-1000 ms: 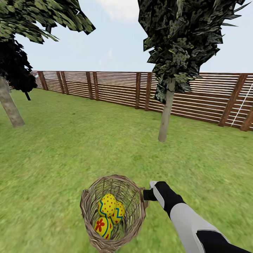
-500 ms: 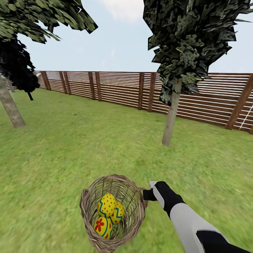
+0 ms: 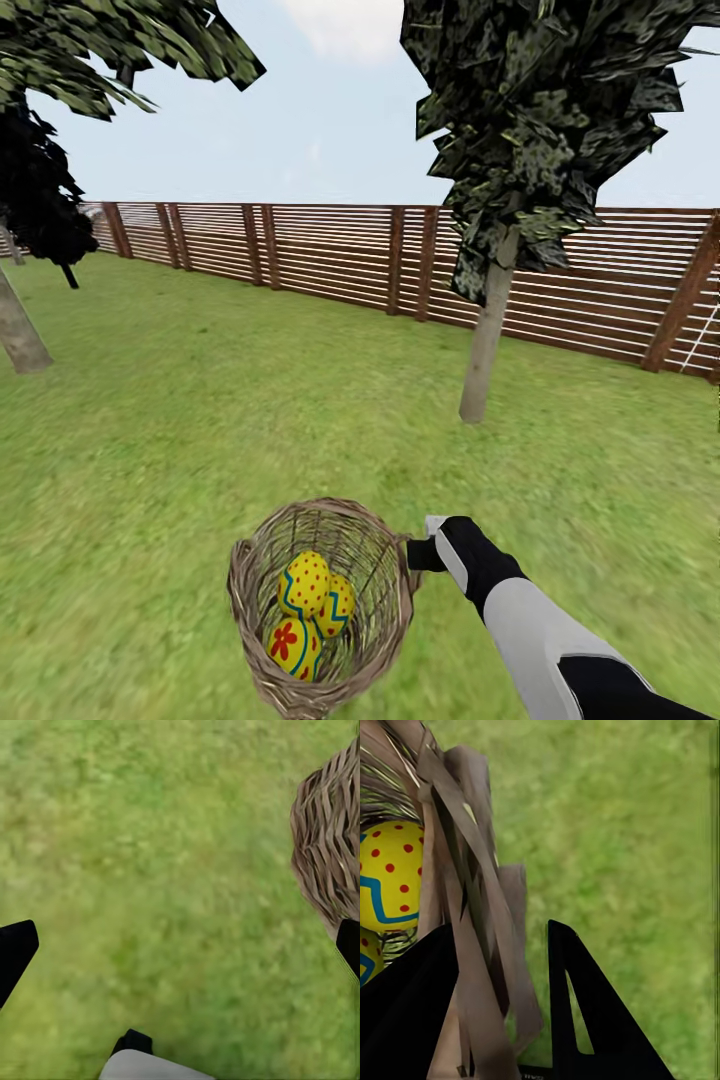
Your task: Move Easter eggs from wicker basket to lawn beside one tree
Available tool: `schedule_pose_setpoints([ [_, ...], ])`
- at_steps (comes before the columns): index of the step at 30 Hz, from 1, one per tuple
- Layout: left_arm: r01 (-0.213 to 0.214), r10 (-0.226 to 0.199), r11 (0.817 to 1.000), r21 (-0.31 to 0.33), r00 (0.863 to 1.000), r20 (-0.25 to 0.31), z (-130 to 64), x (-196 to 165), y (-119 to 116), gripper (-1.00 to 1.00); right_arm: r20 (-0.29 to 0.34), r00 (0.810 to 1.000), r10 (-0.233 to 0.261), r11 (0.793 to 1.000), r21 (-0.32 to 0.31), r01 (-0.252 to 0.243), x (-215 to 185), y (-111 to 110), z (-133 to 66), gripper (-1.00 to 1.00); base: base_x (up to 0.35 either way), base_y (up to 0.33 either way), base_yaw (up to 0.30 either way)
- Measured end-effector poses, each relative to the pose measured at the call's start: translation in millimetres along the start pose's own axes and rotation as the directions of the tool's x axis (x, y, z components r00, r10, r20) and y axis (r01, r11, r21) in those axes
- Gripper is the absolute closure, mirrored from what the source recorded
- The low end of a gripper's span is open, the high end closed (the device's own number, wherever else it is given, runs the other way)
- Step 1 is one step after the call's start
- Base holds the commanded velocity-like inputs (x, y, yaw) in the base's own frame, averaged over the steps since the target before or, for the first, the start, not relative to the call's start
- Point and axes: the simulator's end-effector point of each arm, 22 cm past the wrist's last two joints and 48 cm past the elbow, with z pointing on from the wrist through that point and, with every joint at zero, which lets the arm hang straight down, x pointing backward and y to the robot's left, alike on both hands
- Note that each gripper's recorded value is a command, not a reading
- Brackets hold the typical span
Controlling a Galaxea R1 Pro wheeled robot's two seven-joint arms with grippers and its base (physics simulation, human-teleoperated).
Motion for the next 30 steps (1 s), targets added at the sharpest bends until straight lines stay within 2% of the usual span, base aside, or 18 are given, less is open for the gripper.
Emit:
schedule_pose_setpoints([
  [30, -0.001, 0.001, 1.0, 0.002, 1.0, 0.001, -0.5, -0.4, -0.6, -1.0, -0.002, 1.0, -0.002, 1.0, -0.002, 0.002, 0.9, 1.8, 0.2, 1.0, 0.337, 0.0, -0.001],
])
